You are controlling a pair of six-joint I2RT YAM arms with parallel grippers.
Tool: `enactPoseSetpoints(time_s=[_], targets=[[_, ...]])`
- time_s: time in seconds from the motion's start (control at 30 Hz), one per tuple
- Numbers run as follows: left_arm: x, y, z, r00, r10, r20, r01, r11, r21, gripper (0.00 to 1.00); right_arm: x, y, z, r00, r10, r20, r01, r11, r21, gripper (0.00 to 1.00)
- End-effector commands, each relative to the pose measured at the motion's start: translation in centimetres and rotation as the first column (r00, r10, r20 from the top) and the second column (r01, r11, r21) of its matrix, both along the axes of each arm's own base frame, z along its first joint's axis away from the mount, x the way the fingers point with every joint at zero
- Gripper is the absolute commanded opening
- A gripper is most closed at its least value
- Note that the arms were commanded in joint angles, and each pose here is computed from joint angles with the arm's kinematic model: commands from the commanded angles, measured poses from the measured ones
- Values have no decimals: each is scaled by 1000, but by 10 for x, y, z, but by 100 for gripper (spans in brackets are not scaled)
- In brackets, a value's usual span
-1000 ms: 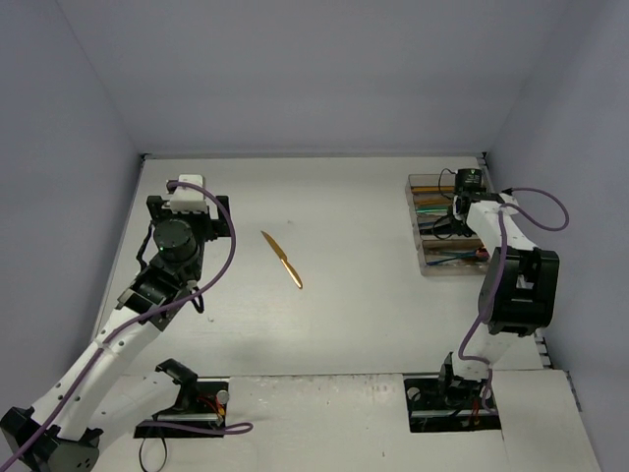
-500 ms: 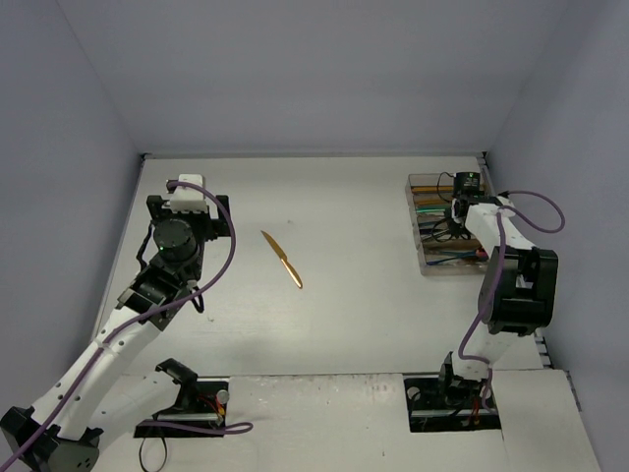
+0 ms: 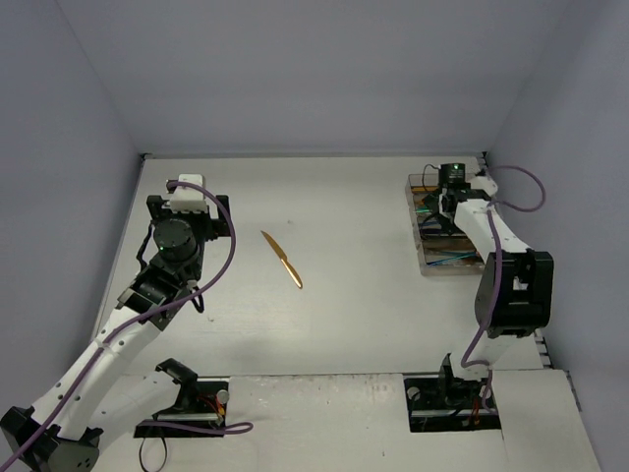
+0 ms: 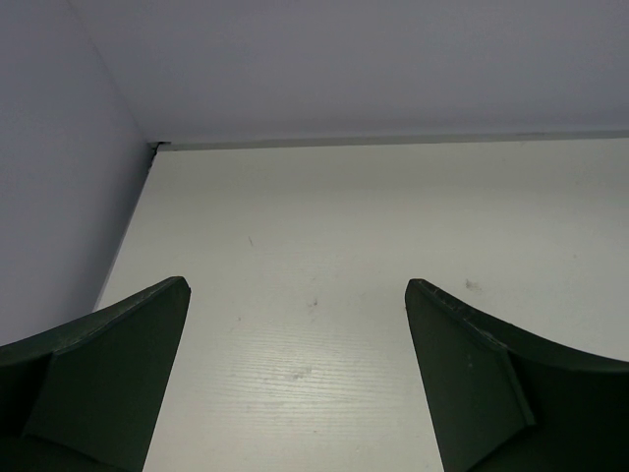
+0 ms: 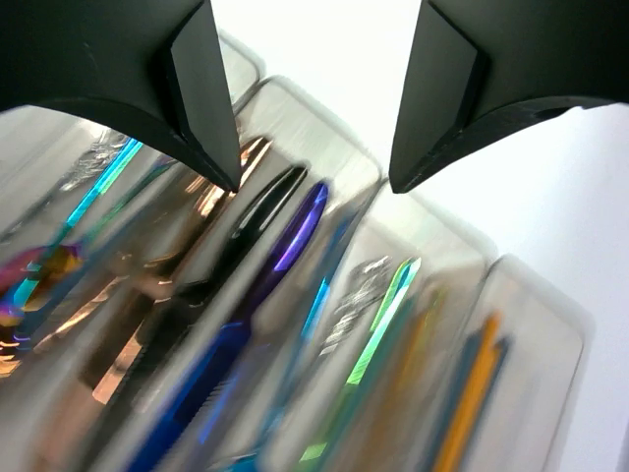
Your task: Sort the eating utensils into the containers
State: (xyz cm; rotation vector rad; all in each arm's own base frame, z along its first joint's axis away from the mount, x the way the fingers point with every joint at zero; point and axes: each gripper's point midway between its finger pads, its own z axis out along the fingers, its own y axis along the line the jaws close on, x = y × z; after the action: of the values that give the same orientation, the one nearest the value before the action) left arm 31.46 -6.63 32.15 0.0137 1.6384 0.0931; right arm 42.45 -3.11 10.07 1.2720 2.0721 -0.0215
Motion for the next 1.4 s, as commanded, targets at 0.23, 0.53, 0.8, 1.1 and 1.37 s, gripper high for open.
enactPoseSetpoints(time_s=[0.23,0.53,0.8,1.1,1.37], targets=[[0,6,36,995,30,96,-25,998,-54,90,23,203,70,517,856,-22,-830,495,-257,63],[4,5,31,996,31,82,-28,999,-44,90,-41,347,18,66,974,-217,-960,2,-282,62],[4,5,30,996,32,80,-28,999,-43,90,-66,406,-17,-59,968,-246,-963,-120,-240,57],[3,6,31,996,31,82,-28,999,-42,90,-68,414,-57,-48,955,-292,-976,-108,-190,53],[3,6,33,996,30,86,-26,999,-45,90,-78,415,-66,-89,945,-313,-974,-148,-171,40]])
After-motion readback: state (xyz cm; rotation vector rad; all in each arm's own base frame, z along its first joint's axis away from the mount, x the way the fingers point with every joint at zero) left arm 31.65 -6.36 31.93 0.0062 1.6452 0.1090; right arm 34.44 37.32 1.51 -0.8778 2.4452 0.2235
